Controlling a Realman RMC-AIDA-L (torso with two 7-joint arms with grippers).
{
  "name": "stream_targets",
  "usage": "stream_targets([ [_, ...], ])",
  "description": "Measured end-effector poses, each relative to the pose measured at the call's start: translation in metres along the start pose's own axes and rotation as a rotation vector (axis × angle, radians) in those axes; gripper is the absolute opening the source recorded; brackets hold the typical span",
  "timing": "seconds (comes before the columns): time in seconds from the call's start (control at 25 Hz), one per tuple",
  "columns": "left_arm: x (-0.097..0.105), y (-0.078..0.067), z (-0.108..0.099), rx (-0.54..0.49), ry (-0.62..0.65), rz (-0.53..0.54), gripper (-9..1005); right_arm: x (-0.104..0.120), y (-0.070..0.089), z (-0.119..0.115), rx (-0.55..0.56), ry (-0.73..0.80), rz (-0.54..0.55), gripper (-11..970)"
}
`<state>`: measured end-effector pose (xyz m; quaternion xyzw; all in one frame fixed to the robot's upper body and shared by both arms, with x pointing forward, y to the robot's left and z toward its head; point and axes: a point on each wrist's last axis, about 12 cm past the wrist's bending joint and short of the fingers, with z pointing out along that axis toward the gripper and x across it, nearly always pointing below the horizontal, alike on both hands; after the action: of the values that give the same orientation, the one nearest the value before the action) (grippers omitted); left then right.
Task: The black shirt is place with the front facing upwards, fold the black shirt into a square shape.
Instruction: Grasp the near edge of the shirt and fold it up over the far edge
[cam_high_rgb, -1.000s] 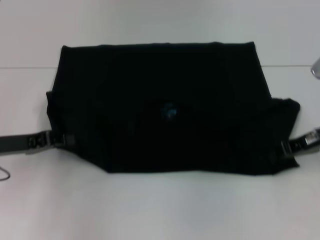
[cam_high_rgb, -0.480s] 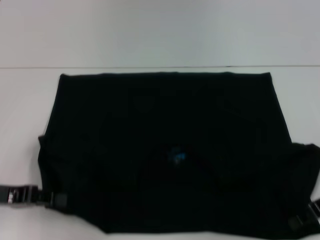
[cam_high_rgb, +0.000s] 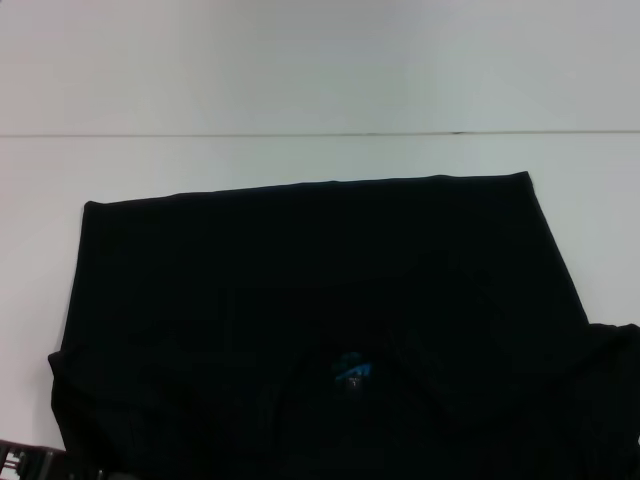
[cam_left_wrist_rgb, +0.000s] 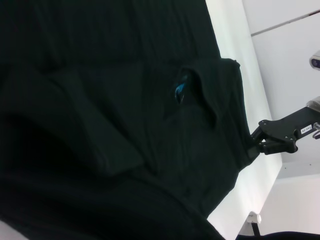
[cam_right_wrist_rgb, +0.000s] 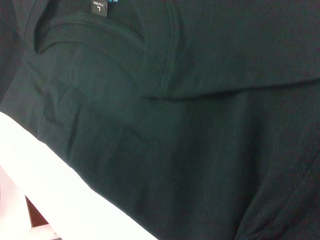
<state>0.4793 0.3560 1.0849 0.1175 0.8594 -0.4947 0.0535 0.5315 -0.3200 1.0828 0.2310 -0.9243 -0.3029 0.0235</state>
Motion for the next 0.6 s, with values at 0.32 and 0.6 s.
stream_targets([
  [0.32,-0.022,-0.005,-0.013,0.013,-0.142,0.024,47,-0.013,0.004,-0.011,-0.046,-0.107,-0.004,63],
  [0.6,-0.042,-0.003,-0.03,-0.013,-0.347,-0.005,62,-0.039,0.009,-0.041,-0.157,-0.364,0.039,63],
])
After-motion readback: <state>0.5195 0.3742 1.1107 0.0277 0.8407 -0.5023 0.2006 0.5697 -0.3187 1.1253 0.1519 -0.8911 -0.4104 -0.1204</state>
